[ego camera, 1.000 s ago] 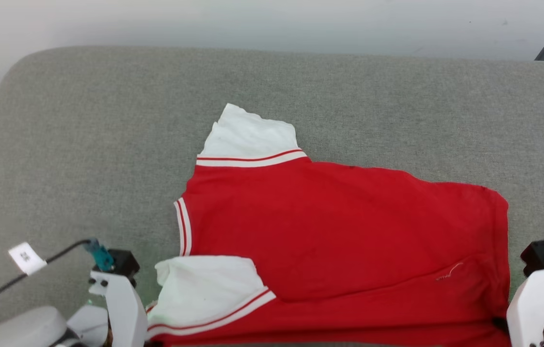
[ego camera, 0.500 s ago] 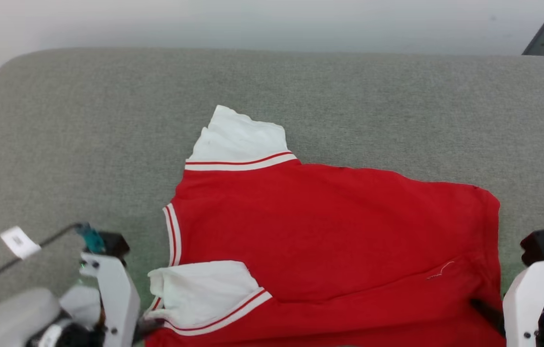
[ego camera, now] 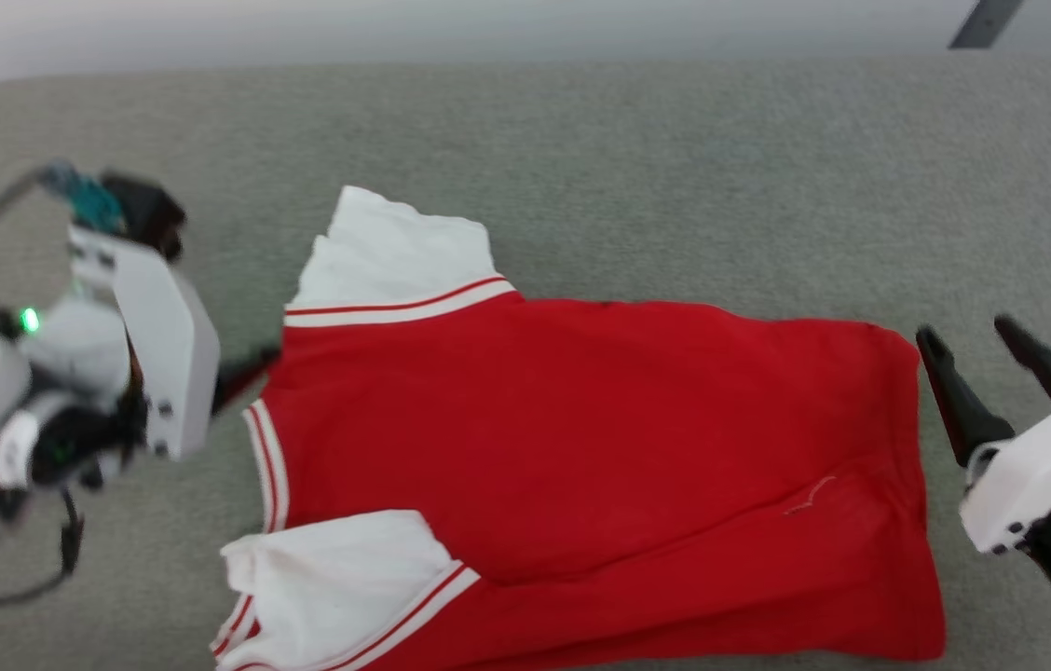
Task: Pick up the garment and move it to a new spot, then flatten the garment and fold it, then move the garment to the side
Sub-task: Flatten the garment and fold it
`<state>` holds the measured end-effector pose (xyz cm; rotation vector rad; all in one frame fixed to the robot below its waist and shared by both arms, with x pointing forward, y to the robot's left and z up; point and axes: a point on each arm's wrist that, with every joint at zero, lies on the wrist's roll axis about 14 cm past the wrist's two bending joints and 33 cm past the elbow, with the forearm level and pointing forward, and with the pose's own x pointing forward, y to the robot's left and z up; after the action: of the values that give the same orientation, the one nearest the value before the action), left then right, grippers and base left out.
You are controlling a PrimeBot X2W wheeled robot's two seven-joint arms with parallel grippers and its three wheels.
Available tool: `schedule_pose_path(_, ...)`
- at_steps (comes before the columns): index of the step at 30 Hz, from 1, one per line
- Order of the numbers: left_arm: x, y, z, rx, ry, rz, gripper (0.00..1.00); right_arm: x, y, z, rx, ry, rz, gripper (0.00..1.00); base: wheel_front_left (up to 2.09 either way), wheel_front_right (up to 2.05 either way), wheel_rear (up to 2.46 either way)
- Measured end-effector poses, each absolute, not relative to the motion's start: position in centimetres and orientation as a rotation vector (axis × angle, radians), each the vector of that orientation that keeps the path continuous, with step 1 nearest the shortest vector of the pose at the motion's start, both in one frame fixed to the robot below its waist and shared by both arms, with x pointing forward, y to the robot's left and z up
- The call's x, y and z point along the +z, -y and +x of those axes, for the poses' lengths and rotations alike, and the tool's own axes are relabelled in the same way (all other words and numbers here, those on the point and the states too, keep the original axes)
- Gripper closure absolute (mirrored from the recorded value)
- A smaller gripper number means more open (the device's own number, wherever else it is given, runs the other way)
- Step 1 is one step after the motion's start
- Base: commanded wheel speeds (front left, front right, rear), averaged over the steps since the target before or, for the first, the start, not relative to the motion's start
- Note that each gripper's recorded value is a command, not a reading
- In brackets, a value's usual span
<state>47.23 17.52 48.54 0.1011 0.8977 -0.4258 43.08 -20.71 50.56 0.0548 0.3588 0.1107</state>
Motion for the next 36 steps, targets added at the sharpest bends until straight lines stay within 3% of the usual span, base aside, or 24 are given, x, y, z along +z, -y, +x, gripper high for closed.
schedule_pose_path(8,50.4,-15.5,55.0,-0.466,-0.716,0.177,0.00,52.0,20.9,44.3,0.058,-0.111,0.027,0.00,0.00,0.00,0.00)
schedule_pose_path(15,49.0,-13.4,59.5,-0.497,-0.670,0.232,0.00,49.0,21.6,43.7,0.004,-0.146,0.063,0.00,0.00,0.00,0.00)
schedule_pose_path(31,40.4,-12.9,60.3,-0.476,-1.004,0.228,0.00,46.3,22.9,44.0,-0.045,-0.209,0.066,0.00,0.00,0.00,0.00)
schedule_pose_path(32,40.3,-12.9,60.4,-0.470,-1.015,0.230,0.12,46.3,22.9,44.1,-0.044,-0.211,0.067,0.00,0.00,0.00,0.00)
schedule_pose_path(33,40.1,-12.9,60.4,-0.465,-1.024,0.225,0.51,46.2,22.9,44.1,-0.043,-0.217,0.067,0.00,0.00,0.00,0.00)
schedule_pose_path(35,39.7,-12.8,60.4,-0.453,-1.040,0.209,1.00,46.3,22.8,44.4,-0.040,-0.217,0.066,0.00,0.00,0.00,0.00)
schedule_pose_path(36,39.5,-12.7,60.2,-0.451,-1.058,0.210,1.00,46.3,22.7,44.5,-0.037,-0.222,0.067,0.00,0.00,0.00,0.00)
